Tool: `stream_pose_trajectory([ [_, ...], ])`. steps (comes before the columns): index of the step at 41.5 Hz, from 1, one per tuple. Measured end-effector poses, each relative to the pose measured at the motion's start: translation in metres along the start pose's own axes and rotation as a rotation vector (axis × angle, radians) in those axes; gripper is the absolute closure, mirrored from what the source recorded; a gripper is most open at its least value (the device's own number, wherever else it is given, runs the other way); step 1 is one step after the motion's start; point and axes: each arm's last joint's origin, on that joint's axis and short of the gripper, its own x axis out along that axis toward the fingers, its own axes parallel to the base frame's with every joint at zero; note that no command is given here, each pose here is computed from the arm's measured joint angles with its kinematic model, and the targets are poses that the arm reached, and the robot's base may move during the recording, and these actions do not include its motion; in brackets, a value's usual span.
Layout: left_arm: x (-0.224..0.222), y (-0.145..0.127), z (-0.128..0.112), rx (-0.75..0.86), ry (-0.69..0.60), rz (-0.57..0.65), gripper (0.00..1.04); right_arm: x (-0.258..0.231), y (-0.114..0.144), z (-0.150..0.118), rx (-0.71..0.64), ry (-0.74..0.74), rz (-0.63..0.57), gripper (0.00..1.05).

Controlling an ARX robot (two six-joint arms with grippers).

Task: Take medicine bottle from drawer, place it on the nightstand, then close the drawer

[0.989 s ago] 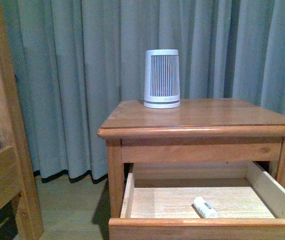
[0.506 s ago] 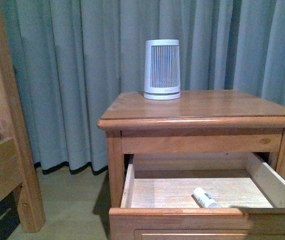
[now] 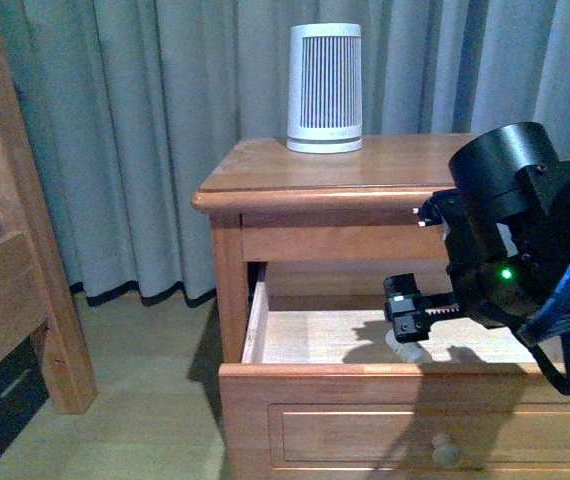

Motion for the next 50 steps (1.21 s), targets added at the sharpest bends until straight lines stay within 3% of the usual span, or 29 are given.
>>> stream_pose_trajectory([
  [12,0.0,0.0,0.0,0.0,0.0,0.0,0.07,0.036,0.024,0.005,-0.019,0.052,0.04,0.07],
  [30,0.0,0.0,0.0,0.0,0.0,0.0,0.07,0.084,0.05,-0.012,-0.053,0.133,0.03,0.07],
  [50,0.0,0.0,0.0,0.0,0.0,0.0,0.07,0.084,0.053,-0.01,-0.036,0.174,0.01,0.73],
])
